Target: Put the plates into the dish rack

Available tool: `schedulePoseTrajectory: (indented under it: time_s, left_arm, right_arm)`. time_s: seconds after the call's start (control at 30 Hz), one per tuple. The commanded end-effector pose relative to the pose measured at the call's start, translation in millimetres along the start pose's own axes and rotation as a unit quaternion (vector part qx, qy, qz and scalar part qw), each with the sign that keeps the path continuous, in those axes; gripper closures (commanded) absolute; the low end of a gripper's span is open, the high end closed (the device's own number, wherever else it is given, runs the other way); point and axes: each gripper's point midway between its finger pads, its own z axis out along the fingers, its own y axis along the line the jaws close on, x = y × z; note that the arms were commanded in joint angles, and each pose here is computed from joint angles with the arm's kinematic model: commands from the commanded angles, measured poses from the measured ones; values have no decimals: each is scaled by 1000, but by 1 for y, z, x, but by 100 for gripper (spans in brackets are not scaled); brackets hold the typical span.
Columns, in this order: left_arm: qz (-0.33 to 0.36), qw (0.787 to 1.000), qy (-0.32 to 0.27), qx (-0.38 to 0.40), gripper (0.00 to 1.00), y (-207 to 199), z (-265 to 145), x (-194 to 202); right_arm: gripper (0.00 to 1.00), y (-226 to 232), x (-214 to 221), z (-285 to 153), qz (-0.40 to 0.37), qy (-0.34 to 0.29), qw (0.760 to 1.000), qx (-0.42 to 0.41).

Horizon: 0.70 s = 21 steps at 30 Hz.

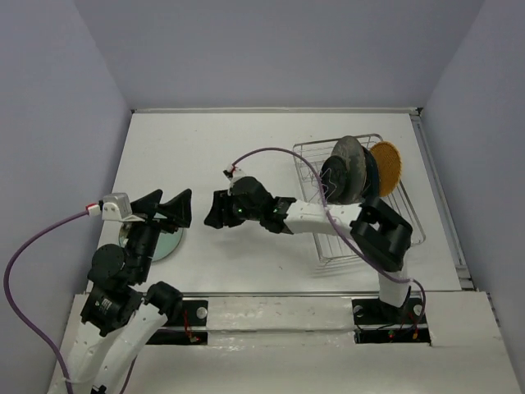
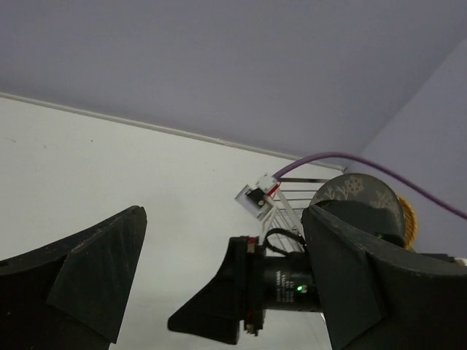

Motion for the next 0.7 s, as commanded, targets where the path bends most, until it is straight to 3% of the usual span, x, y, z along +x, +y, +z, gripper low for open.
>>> schedulePoseTrajectory:
  time_s: [0.0,0.2,0.67]
  left_arm:
    - [0,998,-57,-13,1,3,-6,-33]
    - [15,999,-39,-20,1,9,-5,-18]
    - [11,1000,-26,5,1,-1,-2,-10]
  right_arm:
    - [43,67,-14,33,64,-28,992,-106]
    - [44,58,22,94,119,0,987,-109]
    - [48,43,72,162,179,37,978,-99]
